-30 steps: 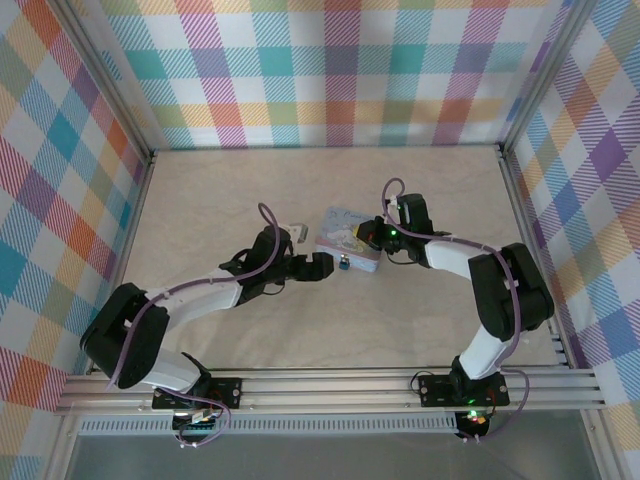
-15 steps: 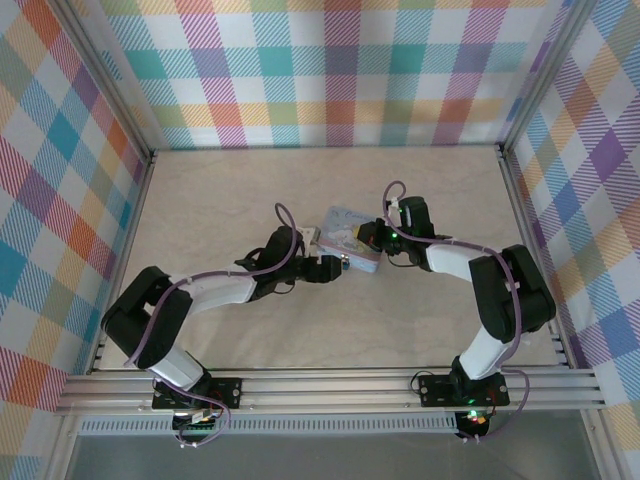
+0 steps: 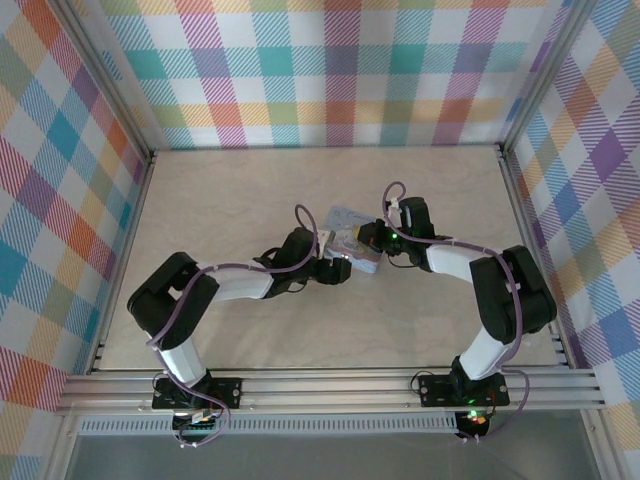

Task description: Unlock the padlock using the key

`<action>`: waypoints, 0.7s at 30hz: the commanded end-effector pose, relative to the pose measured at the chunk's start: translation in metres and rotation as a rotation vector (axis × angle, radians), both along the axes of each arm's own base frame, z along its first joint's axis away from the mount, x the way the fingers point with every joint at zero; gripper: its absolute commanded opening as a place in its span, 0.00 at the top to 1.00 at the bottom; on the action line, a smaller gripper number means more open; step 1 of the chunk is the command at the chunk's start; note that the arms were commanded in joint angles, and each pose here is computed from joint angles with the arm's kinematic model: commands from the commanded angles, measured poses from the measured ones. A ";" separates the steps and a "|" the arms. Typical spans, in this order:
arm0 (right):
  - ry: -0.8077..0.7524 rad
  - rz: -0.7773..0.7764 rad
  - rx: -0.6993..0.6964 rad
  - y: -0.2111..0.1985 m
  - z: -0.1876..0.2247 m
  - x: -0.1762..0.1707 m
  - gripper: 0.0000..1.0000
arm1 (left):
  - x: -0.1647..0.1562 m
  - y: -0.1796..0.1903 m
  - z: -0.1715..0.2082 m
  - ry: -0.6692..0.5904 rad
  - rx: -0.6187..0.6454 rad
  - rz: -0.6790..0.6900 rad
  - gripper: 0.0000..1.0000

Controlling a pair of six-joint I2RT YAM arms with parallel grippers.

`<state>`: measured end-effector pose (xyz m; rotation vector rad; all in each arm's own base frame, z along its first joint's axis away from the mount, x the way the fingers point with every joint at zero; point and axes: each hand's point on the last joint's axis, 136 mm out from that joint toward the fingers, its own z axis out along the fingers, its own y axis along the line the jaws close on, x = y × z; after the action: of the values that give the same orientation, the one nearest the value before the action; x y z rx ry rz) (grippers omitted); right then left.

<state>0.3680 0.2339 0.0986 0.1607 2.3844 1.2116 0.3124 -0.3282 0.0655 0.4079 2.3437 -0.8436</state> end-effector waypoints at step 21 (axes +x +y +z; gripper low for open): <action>0.107 0.001 -0.075 -0.012 -0.032 -0.022 1.00 | 0.012 -0.027 -0.020 -0.033 -0.003 -0.068 0.39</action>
<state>0.3676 0.2338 0.0987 0.1569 2.3852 1.2095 0.3239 -0.3412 0.0388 0.4612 2.3488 -0.8249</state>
